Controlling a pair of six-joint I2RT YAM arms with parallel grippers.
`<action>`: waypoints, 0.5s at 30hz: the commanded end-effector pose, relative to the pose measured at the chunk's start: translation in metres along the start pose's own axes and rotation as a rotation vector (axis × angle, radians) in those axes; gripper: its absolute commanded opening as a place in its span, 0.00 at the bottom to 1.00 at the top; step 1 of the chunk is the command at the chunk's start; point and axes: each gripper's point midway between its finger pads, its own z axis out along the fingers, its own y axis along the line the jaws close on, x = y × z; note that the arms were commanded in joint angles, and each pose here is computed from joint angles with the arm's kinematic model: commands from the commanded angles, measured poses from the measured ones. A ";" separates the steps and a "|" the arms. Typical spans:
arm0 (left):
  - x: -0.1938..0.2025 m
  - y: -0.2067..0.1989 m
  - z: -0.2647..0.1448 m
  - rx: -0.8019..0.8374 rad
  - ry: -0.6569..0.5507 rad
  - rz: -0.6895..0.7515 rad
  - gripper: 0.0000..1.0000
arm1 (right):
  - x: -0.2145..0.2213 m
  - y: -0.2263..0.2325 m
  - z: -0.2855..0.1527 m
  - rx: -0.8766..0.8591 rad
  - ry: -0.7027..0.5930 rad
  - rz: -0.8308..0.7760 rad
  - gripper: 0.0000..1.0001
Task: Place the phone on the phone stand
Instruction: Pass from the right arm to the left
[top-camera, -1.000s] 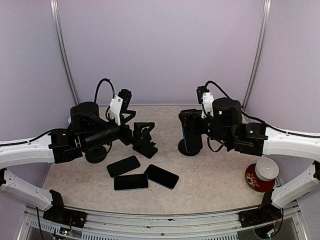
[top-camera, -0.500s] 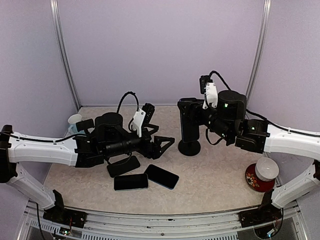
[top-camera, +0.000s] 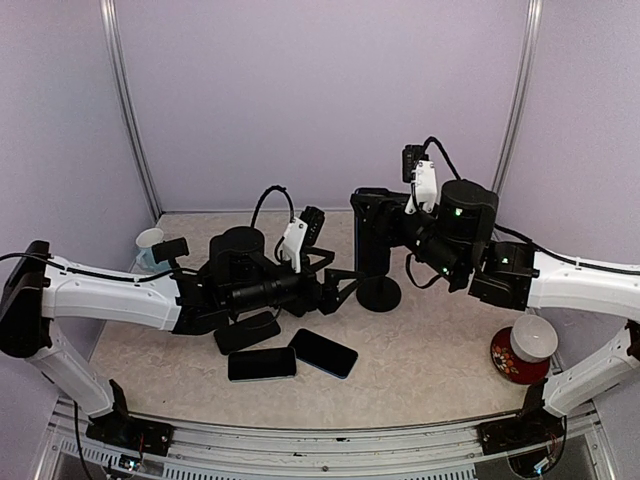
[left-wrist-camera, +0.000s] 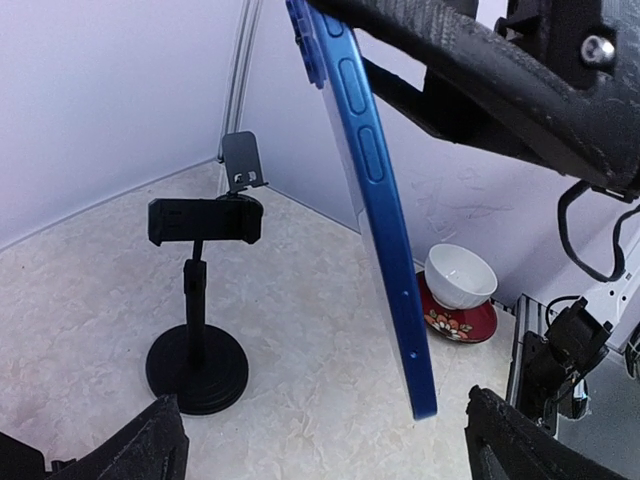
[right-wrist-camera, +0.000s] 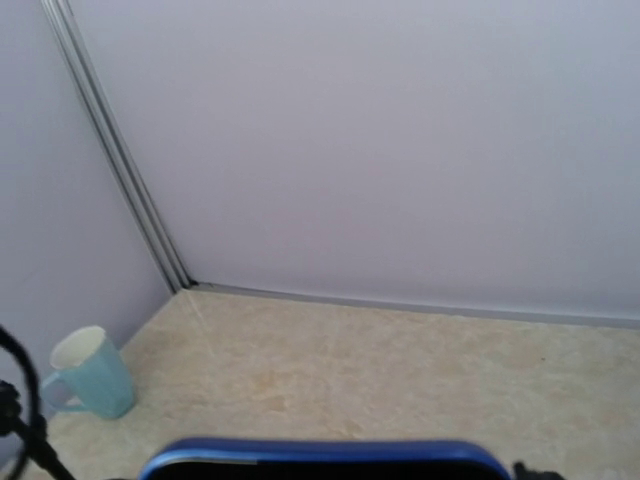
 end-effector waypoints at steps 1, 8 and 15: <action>-0.019 -0.011 0.010 0.041 -0.066 -0.016 0.91 | -0.019 0.008 -0.005 -0.022 -0.081 0.087 0.58; -0.018 -0.012 0.021 0.047 -0.060 -0.026 0.75 | -0.011 0.010 -0.006 -0.021 -0.077 0.112 0.59; -0.016 -0.015 0.028 0.067 -0.051 -0.029 0.57 | -0.010 0.009 -0.008 -0.012 -0.087 0.122 0.59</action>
